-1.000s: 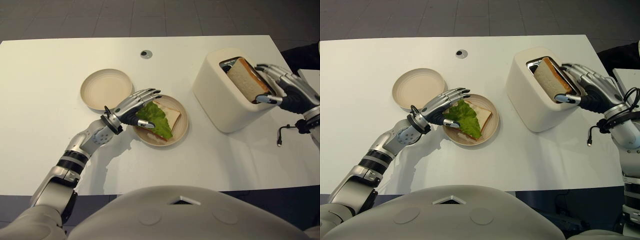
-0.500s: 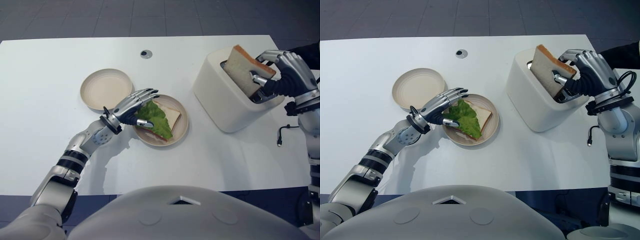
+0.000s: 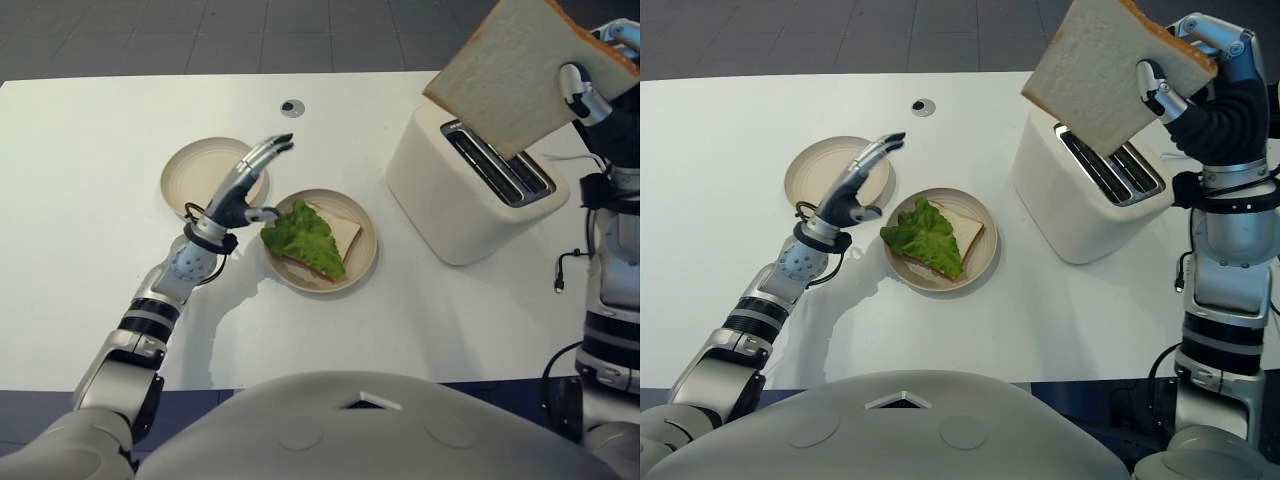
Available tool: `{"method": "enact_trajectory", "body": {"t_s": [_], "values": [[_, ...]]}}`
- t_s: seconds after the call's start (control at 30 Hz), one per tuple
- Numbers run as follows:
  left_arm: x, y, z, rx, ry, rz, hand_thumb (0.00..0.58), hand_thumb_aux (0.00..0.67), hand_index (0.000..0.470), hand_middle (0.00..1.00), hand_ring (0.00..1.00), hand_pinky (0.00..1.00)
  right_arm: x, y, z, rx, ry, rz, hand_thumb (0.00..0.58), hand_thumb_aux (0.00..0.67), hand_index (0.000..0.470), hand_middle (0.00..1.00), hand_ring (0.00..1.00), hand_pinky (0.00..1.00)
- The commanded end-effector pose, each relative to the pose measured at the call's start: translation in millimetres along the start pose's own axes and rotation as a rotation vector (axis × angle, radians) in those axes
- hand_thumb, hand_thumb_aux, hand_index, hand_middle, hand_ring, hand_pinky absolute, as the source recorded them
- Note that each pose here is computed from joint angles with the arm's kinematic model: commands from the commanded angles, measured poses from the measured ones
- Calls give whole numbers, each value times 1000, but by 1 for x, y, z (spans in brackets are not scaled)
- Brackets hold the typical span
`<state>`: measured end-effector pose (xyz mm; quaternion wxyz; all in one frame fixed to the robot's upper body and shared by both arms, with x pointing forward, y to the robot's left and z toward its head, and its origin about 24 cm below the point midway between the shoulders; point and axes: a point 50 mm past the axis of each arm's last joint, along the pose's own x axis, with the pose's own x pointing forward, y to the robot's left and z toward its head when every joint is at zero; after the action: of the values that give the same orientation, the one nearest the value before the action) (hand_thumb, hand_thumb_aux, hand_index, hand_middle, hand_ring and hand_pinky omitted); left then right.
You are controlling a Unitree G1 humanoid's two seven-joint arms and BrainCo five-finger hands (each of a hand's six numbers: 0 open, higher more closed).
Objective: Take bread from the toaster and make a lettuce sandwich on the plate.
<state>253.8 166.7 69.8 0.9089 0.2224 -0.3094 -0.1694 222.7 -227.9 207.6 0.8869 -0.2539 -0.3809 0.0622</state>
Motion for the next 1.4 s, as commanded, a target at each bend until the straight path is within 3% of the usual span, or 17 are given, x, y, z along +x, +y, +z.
{"method": "enact_trajectory", "body": {"t_s": [0.03, 0.17, 0.3, 0.67, 0.77, 0.9, 1.03, 1.07, 1.13, 1.17, 1.2, 1.23, 1.27, 1.3, 1.33, 1.37, 1.4], "values": [[-3, 15, 4, -116, -15, 102, 0, 0, 0, 0, 0, 0, -16, 50, -11, 260, 116, 69, 580, 670, 470, 1000, 1000, 1000], [-3, 22, 7, -181, -38, 121, 0, 0, 0, 0, 0, 0, -42, 116, -25, 475, 302, 169, 580, 670, 470, 1000, 1000, 1000], [-4, 22, 9, -209, -54, 102, 0, 0, 0, 0, 0, 0, -62, 157, -42, 519, 435, 252, 580, 670, 470, 1000, 1000, 1000], [-8, 5, 15, -186, -97, -81, 0, 0, 0, 0, 0, 0, -92, 201, -80, 387, 586, 474, 580, 670, 470, 1000, 1000, 1000], [-18, -19, 16, -182, -76, -319, 0, 0, 0, 0, 0, 0, -96, 202, -85, 300, 580, 511, 580, 670, 470, 1000, 1000, 1000], [-56, -54, 8, -204, 64, -745, 0, 0, 0, 0, 0, 0, -97, 200, -89, 176, 555, 532, 580, 670, 470, 969, 969, 969], [-79, -67, -9, -163, 215, -938, 0, 0, 0, 0, 0, 0, -96, 199, -91, 126, 543, 522, 580, 670, 470, 953, 953, 953], [-83, -70, -12, -149, 243, -967, 0, 0, 0, 0, 0, 0, -96, 200, -91, 117, 539, 520, 579, 638, 448, 945, 945, 945], [-87, -75, -19, -122, 284, -999, 0, 0, 0, 0, 0, 0, -95, 200, -90, 109, 531, 516, 521, 457, 321, 933, 933, 933], [-89, -77, -20, -118, 293, -1017, 0, 0, 0, 0, 0, 0, -94, 199, -90, 105, 526, 503, 179, 113, 79, 918, 918, 918], [-91, -80, -19, -120, 292, -1034, 0, 0, 0, 0, 0, 0, -92, 197, -90, 109, 528, 475, 0, 0, 0, 886, 886, 886], [-91, -82, -18, -127, 282, -1033, 0, 0, 0, 0, 0, 0, -88, 194, -90, 106, 523, 436, 0, 0, 0, 878, 878, 878], [-91, -83, -17, -133, 273, -1030, 40, 24, 17, 0, 0, 0, -84, 192, -89, 107, 513, 394, 0, 0, 0, 867, 867, 867], [-91, -85, -16, -136, 268, -1031, 112, 68, 48, 0, 0, 0, -78, 188, -87, 113, 497, 344, 0, 0, 0, 780, 780, 780], [-90, -85, -16, -134, 269, -1030, 79, 47, 33, 0, 0, 0, -72, 185, -85, 114, 477, 298, 0, 0, 0, 616, 616, 616], [-91, -86, -17, -127, 273, -1033, 0, 0, 0, 0, 0, 0, -67, 180, -82, 120, 452, 252, 0, 0, 0, 427, 427, 427], [-91, -86, -18, -121, 275, -1035, 0, 0, 0, 0, 0, 0, -62, 172, -79, 123, 427, 201, 0, 0, 0, 361, 361, 361]]}}
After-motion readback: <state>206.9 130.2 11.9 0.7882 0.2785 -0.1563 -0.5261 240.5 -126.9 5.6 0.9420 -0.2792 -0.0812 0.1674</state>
